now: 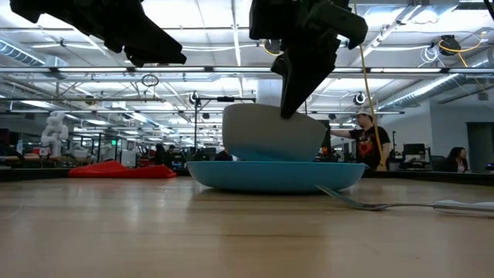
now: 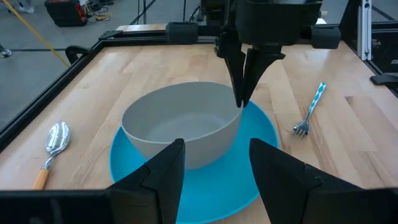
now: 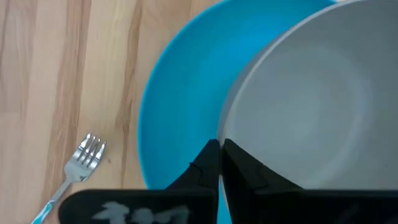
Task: Set table place
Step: Put the gray bowl on top of the blue plate
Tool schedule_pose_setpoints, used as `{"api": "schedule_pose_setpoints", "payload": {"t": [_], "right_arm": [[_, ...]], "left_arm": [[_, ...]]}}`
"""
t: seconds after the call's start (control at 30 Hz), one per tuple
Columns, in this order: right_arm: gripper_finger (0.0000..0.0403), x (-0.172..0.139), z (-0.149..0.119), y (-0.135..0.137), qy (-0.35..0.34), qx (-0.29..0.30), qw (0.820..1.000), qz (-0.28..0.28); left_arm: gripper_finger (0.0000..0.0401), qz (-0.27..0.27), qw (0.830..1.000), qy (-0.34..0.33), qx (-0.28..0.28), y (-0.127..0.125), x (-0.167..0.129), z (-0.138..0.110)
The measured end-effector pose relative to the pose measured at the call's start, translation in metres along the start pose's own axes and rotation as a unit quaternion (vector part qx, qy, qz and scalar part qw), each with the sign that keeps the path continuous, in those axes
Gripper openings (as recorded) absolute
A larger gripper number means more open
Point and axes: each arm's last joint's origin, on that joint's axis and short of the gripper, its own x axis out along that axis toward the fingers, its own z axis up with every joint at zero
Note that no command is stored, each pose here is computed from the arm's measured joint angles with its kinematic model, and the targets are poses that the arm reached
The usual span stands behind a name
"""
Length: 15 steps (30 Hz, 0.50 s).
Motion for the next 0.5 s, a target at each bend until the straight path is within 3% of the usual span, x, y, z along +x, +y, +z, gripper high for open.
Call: {"api": "schedule_pose_setpoints", "payload": {"t": [0.5], "right_arm": [[0.0008,0.0059,-0.0017,0.0013,-0.01,0.0,1.0,0.013]], "left_arm": [[0.0186,0.0,1.0,0.0,0.0,0.0,0.0,0.0]]}}
